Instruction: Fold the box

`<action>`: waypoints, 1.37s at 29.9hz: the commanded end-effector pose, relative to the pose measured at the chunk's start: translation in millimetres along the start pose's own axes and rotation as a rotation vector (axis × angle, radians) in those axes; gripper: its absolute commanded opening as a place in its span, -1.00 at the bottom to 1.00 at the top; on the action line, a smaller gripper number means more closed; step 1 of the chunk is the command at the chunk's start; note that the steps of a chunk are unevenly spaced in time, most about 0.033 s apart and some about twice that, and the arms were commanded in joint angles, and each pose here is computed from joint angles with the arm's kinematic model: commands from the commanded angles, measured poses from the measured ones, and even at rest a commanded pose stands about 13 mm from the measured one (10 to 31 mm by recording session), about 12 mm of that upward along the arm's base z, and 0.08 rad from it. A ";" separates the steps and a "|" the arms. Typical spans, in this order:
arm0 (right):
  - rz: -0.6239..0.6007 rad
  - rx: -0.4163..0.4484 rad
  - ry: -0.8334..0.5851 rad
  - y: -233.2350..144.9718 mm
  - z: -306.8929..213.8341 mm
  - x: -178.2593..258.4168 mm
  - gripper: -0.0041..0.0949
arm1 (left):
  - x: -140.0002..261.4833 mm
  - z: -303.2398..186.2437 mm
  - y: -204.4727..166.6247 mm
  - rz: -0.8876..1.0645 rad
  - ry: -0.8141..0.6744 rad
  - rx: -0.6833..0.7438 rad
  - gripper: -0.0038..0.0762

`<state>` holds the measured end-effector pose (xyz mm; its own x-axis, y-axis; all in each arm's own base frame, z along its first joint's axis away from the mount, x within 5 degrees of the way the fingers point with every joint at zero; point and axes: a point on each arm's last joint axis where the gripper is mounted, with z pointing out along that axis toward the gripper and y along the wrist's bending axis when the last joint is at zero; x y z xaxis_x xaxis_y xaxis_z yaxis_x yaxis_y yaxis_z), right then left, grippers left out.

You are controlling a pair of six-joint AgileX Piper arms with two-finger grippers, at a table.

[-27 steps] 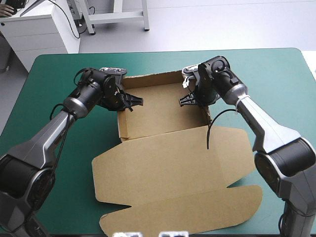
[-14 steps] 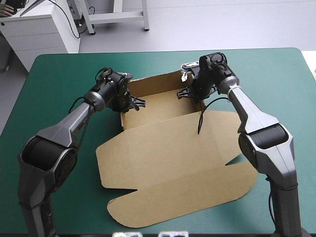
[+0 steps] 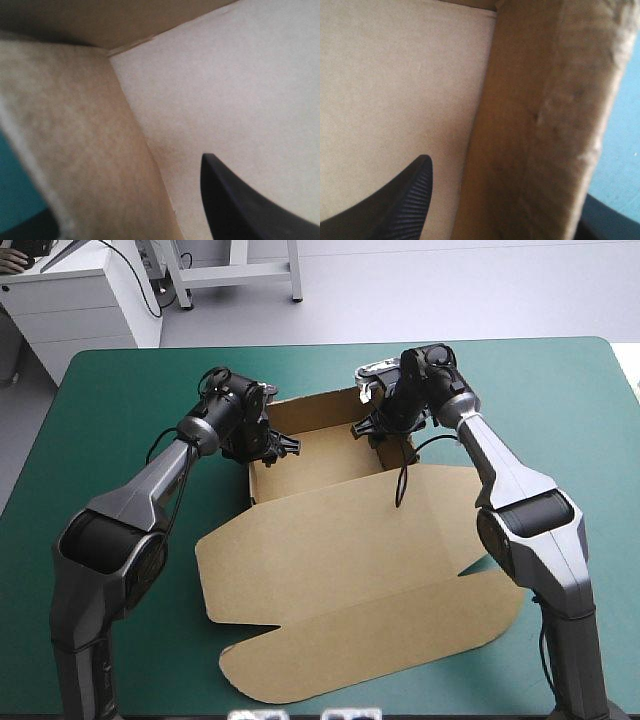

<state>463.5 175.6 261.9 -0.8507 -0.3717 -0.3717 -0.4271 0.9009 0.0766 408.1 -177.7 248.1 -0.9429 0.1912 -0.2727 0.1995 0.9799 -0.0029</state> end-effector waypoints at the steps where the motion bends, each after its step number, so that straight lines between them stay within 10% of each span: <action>1: -0.027 0.022 -0.111 2.5 -50.6 -7.1 0.24 | -1.7 -27.2 -16.8 -0.058 -0.019 0.129 0.13; 41: -0.062 0.225 -0.181 -16.9 -97.7 -4.9 0.24 | -14.8 -74.3 -3.5 -0.158 -0.119 0.020 0.11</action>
<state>460.7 153.5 299.1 -0.7965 -0.4266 -0.4285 -0.4152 0.9011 -0.1253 418.4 -186.6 277.6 -0.9473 0.0555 -0.3155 0.0782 0.9952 -0.0597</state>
